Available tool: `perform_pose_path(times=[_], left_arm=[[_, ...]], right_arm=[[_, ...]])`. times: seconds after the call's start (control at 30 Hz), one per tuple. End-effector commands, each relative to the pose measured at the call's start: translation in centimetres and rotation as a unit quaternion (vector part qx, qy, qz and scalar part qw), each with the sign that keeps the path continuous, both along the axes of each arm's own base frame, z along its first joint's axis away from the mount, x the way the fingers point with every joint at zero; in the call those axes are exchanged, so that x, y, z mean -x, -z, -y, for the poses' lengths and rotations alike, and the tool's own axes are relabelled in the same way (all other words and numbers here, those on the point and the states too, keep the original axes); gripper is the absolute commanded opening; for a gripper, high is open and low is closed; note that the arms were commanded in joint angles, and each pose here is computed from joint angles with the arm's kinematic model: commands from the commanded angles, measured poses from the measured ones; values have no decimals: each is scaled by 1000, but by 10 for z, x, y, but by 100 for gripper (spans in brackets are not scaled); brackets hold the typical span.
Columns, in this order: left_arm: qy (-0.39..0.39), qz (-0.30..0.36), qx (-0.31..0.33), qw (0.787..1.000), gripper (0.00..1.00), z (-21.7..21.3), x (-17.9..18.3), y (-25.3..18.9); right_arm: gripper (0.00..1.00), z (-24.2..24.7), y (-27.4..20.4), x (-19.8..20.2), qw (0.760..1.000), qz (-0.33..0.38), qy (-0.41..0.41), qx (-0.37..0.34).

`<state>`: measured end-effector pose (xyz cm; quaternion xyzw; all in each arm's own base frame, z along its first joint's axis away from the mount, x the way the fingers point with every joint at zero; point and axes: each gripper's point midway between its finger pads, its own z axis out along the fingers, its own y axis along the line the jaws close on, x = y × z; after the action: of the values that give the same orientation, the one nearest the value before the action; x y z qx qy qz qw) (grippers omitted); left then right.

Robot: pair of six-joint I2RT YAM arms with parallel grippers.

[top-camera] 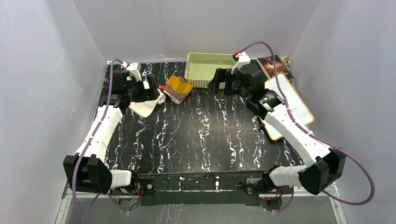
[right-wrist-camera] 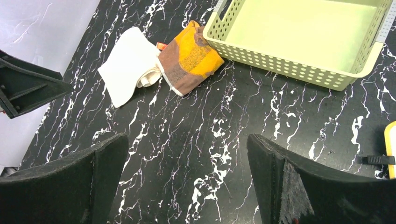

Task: Roll the towels
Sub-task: Move the towel to the corner of the board.

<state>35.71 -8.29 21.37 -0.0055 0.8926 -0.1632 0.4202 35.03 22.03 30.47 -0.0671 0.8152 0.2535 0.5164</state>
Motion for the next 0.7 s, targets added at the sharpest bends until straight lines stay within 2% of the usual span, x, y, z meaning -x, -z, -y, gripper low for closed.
perform_pose_path(times=[0.0, 0.17, 0.27, 0.33, 0.43, 0.67], left_arm=[[22, 32, 22, 999, 98, 9, -3, -25], [38, 30, 36, 998, 98, 19, -12, -18], [16, 18, -17, 1000, 98, 17, -23, -2], [9, 3, -44, 999, 98, 21, -35, 15], [12, 2, -48, 999, 98, 32, -57, 33], [-4, -44, -70, 997, 98, 39, -108, 100]], right_arm=[[98, 5, -33, 0, 998, 57, 9, -20], [98, 8, -33, 1, 998, 61, 12, -15], [98, 11, -31, 1, 998, 58, 19, -7], [98, 14, -27, 0, 998, 53, 22, 4], [98, 17, -20, 1, 998, 46, 22, 21], [98, 15, -8, 9, 999, 35, 1, 34]])
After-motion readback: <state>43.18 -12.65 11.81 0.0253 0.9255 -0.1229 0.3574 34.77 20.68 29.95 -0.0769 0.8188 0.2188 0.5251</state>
